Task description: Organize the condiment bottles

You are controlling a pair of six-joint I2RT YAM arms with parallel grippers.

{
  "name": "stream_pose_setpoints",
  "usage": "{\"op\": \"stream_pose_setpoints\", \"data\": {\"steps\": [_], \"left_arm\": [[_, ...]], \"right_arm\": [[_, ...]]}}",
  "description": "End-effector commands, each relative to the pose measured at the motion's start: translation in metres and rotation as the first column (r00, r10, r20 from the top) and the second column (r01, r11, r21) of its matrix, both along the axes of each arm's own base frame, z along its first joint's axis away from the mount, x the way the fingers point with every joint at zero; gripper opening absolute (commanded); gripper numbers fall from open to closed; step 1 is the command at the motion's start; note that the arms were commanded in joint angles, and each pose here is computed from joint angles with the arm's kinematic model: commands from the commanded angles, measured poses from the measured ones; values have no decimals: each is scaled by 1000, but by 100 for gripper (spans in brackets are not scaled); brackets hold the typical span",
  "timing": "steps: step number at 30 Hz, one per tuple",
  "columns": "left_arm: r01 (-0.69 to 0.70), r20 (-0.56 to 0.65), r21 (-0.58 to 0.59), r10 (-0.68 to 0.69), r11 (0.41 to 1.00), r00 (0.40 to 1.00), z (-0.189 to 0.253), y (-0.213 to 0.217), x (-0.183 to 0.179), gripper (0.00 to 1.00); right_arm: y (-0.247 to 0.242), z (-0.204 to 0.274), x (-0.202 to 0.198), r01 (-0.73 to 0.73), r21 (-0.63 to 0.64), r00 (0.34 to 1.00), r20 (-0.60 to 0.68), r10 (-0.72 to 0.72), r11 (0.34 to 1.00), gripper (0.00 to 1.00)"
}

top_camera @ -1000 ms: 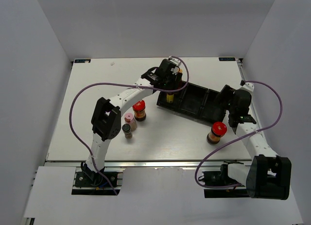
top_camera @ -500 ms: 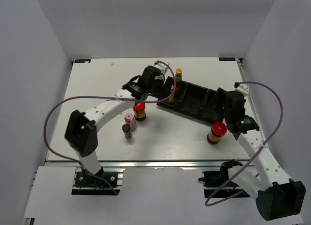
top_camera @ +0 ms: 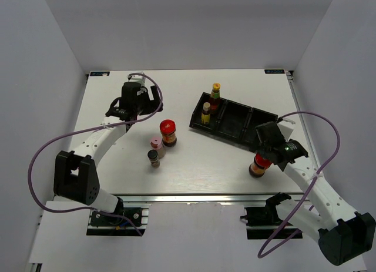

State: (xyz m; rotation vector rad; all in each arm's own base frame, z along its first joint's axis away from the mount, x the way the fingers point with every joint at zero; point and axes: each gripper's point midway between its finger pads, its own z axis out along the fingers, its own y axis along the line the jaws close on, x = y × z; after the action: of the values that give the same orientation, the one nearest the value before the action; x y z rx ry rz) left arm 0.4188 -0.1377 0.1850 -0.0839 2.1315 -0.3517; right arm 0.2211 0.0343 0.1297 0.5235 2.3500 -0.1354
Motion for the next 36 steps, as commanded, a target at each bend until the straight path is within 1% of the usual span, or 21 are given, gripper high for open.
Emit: {"op": "stream_pose_setpoints", "data": {"steps": [1,4,7,10,12,15,16,17,19,21,23,24,25,27,28,29,30,31,32,33,36], "left_arm": [[5,77,-55,0,998,997,27,1,3,98],[-6,71,-53,9,999,997,25,6,5,98],[-18,63,-53,22,998,998,20,10,5,98],[-31,59,-52,34,998,998,18,16,6,98],[-35,56,-51,38,998,998,17,18,5,98],[-58,54,-47,60,997,997,16,25,6,98],[-62,50,-44,65,997,997,15,27,6,98],[-67,47,-42,69,997,997,13,28,6,98],[-73,44,-41,75,996,996,12,30,6,98],[-80,36,-38,81,996,996,9,32,7,98],[-89,34,-38,91,995,995,8,35,7,98],[-88,33,-38,89,995,995,7,35,7,98],[-89,34,-42,91,995,995,7,36,8,98],[-86,31,-42,88,995,996,6,36,8,98],[-88,35,-44,89,995,995,7,37,9,98],[-87,36,-43,89,995,995,7,37,9,98],[-89,36,-43,90,995,995,7,38,9,98],[-92,37,-44,93,995,995,7,39,9,98],[-92,39,-43,94,995,995,7,40,9,98],[-95,38,-42,97,995,995,6,41,9,98],[-97,40,-40,99,994,994,7,43,8,98]], "right_arm": [[-12,7,-6,47,-46,999,3,-47,998,89],[-7,10,-5,1,-42,1000,0,-1,999,89],[0,3,-12,-44,-33,998,-45,43,998,89],[-1,-7,-24,-48,-36,994,-101,44,998,89],[2,-8,-27,-50,-18,993,-105,48,999,89],[1,-8,-27,-43,-14,995,-95,41,999,83],[2,-8,-27,-45,-12,994,-96,44,999,74],[2,-6,-27,-49,-10,994,-96,48,999,70],[6,-8,-28,-62,1,991,-119,62,998,66],[6,-10,-30,-51,2,989,-135,51,999,64],[2,-12,-36,-40,-8,987,-156,38,999,59],[0,-10,-37,-29,-11,988,-154,27,1000,55],[0,-9,-38,-23,-10,988,-150,21,1000,47],[6,1,-30,-43,21,994,-103,45,999,39],[17,4,-27,-118,49,988,-97,122,992,33],[28,13,-15,-163,82,985,-43,167,983,31],[39,17,-9,-216,102,976,-22,219,971,30],[54,24,-5,-315,124,948,-4,318,941,28],[67,28,4,-364,133,931,30,363,922,27],[78,30,6,-414,148,910,41,413,898,24],[107,53,25,-534,130,845,121,521,836,23]]}}
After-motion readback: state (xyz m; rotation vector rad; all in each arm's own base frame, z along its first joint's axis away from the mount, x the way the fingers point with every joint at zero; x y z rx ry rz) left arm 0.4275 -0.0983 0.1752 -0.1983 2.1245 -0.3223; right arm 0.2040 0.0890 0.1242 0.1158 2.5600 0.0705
